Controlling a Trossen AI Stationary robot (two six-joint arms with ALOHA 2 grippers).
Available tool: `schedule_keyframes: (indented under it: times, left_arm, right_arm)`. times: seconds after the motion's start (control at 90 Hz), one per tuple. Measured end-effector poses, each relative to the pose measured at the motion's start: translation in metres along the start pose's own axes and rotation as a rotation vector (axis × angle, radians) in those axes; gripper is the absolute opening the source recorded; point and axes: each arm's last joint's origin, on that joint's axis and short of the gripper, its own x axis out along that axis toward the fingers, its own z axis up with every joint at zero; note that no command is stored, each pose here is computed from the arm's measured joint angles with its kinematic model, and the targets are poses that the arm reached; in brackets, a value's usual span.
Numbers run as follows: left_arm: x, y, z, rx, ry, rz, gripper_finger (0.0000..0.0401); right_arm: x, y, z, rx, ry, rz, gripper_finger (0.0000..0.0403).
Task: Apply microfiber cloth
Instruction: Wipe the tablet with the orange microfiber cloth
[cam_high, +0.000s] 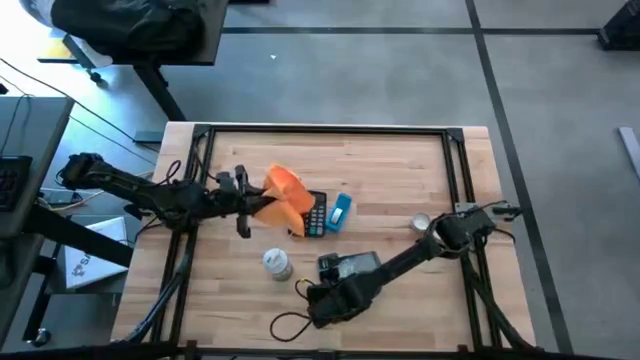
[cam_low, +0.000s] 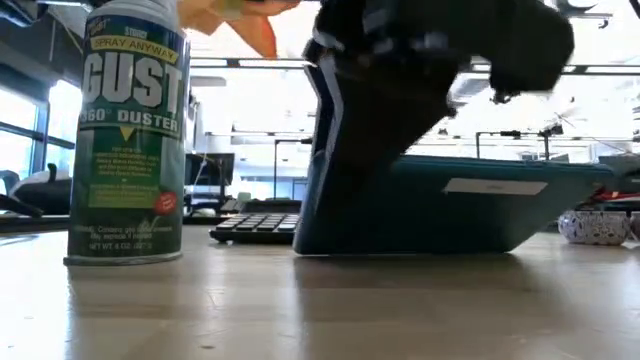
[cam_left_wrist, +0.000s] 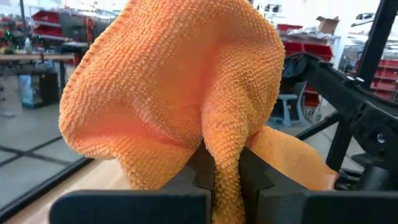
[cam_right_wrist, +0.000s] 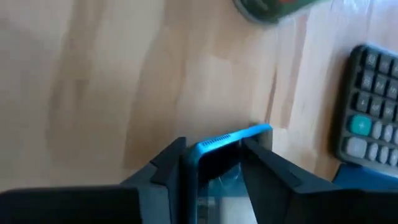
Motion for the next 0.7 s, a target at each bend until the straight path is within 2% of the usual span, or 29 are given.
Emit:
schedule_keyframes:
  times: [0.133,0.278,0.367,0.5,0.578,0.7]
  left_arm:
    - [0.001,-0.004,0.011,0.014,-0.029,-0.035,0.0003]
    - [0.002,-0.007,0.023,0.002,-0.062,-0.111,0.0003]
    - [0.003,-0.011,0.027,-0.018,-0.085,-0.169,0.0003]
    - [0.008,-0.02,0.03,-0.028,-0.113,-0.249,0.0003]
    - [0.014,-0.026,0.028,0.004,-0.121,-0.268,0.0003]
    - [0.028,-0.039,0.022,0.061,-0.148,-0.306,0.0003]
  right_arm:
    - [-0.016,-0.005,0.01,-0.017,-0.034,0.007,0.0135]
    - [-0.034,-0.014,0.013,-0.046,-0.003,-0.006,0.0142]
    - [-0.058,-0.022,0.014,-0.061,0.02,-0.086,0.0142]
    - [-0.108,-0.03,0.012,-0.044,-0.035,-0.301,0.0142]
    - [-0.133,-0.036,0.003,0.014,-0.121,-0.382,0.0142]
    - [-0.166,-0.056,-0.005,0.172,-0.23,-0.425,0.0142]
